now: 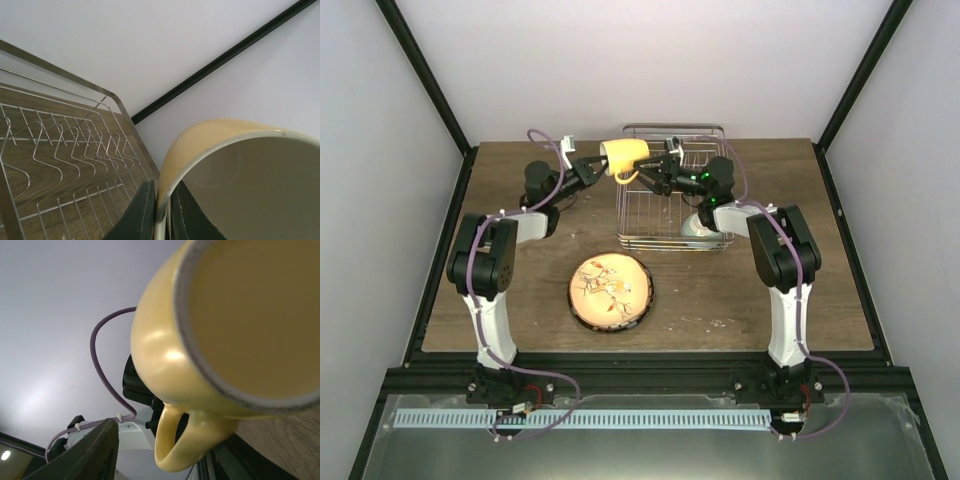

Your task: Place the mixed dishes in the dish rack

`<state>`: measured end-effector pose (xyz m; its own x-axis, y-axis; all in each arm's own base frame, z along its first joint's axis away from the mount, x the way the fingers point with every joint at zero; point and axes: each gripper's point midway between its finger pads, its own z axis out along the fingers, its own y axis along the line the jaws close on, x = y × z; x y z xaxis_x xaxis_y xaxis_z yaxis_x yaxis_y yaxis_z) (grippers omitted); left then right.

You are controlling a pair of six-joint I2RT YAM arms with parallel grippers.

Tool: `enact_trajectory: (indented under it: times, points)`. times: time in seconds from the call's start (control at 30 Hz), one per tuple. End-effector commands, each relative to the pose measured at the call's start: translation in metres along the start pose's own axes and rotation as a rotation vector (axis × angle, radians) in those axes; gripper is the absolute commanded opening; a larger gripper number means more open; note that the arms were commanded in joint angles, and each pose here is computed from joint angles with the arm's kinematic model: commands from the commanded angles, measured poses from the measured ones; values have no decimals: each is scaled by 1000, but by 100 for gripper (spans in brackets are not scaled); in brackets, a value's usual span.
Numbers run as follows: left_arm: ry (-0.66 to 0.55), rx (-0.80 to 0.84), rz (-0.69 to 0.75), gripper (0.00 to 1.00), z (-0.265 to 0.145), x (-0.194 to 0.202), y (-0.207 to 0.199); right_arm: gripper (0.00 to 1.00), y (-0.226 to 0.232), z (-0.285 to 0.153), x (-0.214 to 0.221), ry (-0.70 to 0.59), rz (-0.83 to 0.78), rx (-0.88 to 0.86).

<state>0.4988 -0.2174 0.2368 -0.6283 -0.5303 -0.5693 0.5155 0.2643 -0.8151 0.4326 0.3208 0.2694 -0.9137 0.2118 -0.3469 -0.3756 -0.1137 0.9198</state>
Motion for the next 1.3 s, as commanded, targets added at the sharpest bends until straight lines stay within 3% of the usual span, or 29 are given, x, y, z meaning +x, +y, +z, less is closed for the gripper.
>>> enact_trajectory:
  times: [0.0,0.2,0.47,0.57,0.8,0.93,1.27]
  points:
    - [-30,86,103,0,5,-14,-30,45,10,8,-4,11,-65,-25]
    - [-23,86,107,0,7,-12,-31,33,6,10,-6,24,-76,-10]
    - [-5,84,105,0,10,-6,-32,7,5,13,-6,44,-111,3]
    - [8,79,102,0,11,-1,-30,1,7,14,-7,48,-126,4]
    - [49,62,109,1,10,8,-29,1,13,15,-9,52,-161,8]
    - [84,51,117,12,6,17,-27,1,13,15,-10,46,-174,23]
    - [140,33,121,27,-4,33,-27,1,13,12,-14,16,-196,44]
